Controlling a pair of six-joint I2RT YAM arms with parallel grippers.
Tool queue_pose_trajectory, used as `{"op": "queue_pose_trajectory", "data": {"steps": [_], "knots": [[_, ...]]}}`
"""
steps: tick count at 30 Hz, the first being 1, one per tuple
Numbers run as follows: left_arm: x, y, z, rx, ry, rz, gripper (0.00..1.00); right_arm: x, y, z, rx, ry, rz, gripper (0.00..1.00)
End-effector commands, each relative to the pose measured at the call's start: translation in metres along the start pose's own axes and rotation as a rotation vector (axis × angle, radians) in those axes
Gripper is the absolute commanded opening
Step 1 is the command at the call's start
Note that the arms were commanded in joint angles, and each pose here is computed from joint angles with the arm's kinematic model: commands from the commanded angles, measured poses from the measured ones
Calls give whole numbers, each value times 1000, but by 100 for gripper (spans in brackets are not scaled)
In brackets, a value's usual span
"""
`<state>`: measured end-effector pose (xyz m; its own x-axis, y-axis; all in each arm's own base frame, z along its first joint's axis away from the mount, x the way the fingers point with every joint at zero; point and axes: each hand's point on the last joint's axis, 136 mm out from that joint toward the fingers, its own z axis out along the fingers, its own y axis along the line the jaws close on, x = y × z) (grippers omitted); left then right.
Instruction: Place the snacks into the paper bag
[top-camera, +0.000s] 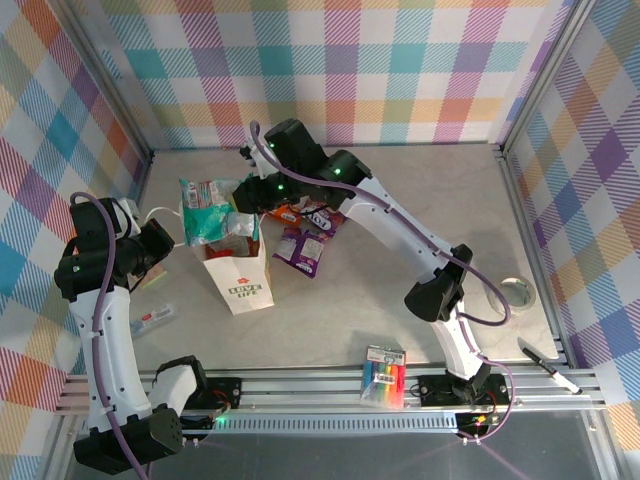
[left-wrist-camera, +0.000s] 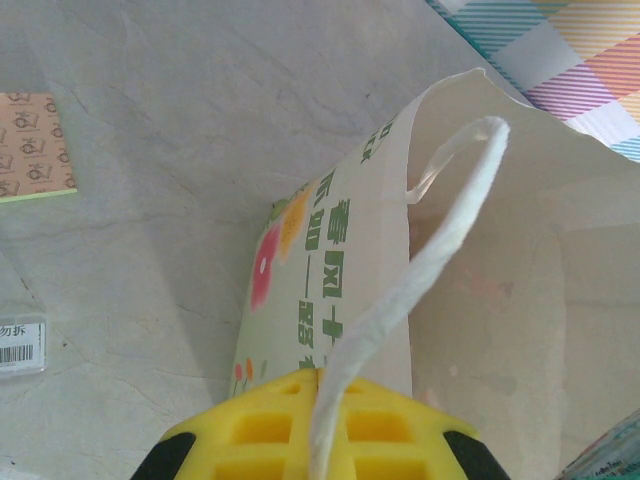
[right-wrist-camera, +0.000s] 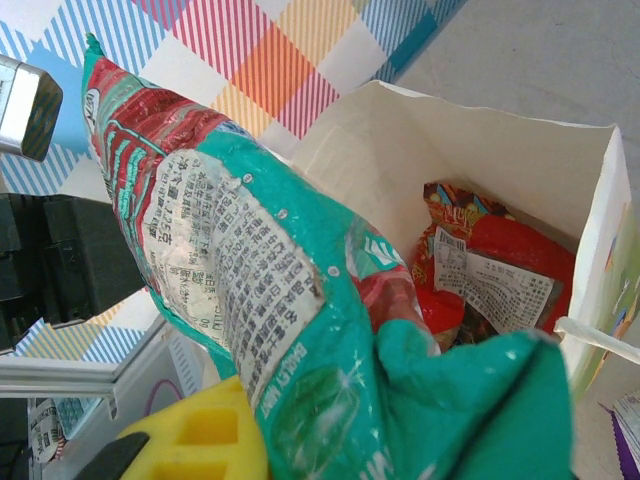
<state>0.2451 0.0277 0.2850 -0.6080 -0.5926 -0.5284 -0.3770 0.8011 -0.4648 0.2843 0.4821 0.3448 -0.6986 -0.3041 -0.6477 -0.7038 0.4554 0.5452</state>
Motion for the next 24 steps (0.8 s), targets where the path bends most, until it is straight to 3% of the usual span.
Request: {"op": "queue_pose_trajectory", "data": {"steps": [1,9,18,24], "knots": [[3,1,-2,12,4,-5,4,-5,7,4,-22,-16,-27,21],[3,0,-2,13,3,-4,4,0,3,8,-11,4,-21,27],[2,0,-2,17,3,-8,4,-1,-1,1,28,-5,-31,48],[1,-1,-2,18,2,-8,4,-5,-2,-10,68,-29,-61,56]]}}
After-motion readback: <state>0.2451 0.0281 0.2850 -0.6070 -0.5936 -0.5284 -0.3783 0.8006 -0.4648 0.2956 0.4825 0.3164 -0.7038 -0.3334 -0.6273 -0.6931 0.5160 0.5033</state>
